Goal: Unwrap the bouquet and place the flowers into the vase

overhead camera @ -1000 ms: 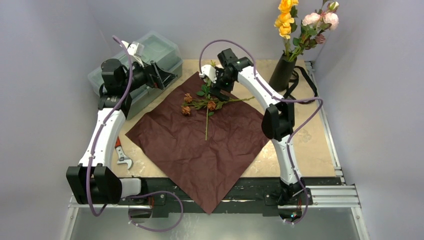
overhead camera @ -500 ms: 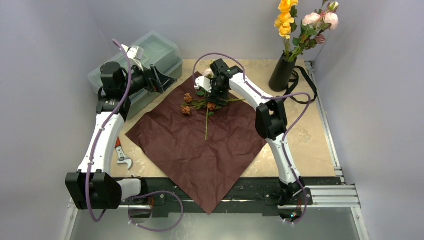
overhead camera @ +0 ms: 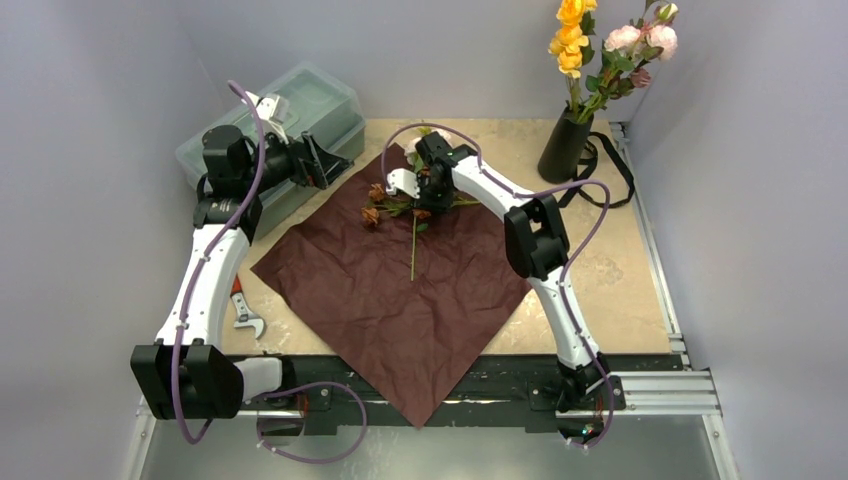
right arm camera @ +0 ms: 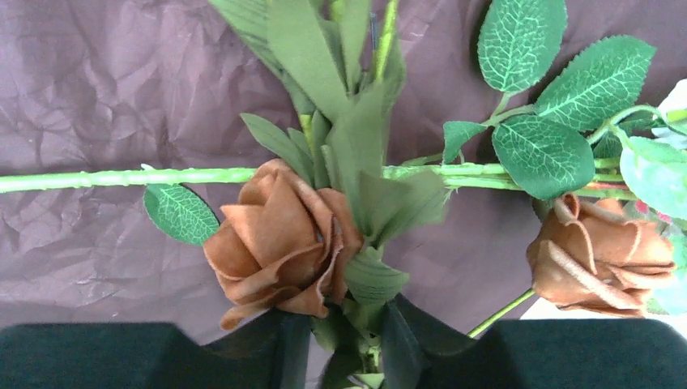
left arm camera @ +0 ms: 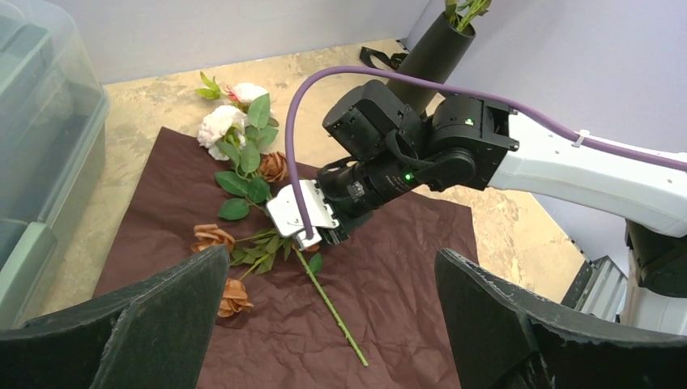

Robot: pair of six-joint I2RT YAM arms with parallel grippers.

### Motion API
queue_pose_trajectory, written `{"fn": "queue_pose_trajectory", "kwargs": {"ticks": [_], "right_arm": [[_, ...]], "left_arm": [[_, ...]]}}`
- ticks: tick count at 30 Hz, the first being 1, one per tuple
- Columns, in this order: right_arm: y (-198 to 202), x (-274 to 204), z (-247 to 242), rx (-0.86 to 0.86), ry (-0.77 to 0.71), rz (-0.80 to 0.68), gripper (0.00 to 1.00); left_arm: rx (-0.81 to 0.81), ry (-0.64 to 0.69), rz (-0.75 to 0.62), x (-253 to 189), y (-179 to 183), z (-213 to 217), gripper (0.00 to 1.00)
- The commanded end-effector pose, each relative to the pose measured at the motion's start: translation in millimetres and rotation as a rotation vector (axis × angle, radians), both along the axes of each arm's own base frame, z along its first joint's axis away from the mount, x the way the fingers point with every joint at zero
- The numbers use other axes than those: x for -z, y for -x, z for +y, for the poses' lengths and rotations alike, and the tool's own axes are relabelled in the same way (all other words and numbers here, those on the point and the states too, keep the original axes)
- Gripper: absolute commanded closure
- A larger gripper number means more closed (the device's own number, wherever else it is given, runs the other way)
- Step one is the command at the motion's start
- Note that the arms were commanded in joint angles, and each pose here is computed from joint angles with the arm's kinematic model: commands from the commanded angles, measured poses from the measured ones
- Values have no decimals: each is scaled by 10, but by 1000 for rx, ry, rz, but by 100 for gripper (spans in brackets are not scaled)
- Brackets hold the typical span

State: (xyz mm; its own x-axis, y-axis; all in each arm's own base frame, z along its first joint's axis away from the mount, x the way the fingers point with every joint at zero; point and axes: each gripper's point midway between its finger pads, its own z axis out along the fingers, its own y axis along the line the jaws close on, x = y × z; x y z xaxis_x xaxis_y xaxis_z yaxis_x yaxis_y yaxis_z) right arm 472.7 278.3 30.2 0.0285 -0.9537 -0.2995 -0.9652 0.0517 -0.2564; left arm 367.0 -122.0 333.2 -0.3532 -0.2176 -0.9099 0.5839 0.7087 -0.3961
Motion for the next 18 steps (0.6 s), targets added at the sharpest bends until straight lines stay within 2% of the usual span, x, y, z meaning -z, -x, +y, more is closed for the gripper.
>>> {"fn": "queue_pose_trajectory", "kwargs": {"ticks": [1, 3, 7, 12, 18], "right_arm": [[39, -152, 34, -60, -17, -29, 68], [51, -226, 64, -71, -39, -34, 75], [30, -523, 144, -96, -99, -87, 83], [33, -942, 155, -102, -152, -149, 100], [35, -1566, 77, -48, -291, -197, 100]], "left_arm": [[-17, -26, -23, 11, -7, 52, 2], [-21, -33, -25, 16, -16, 61, 2], [-22, -36, -28, 15, -35, 65, 2], [-23, -31, -38, -4, -63, 63, 2], [-13, -16, -56, -60, -88, 43, 2]]}}
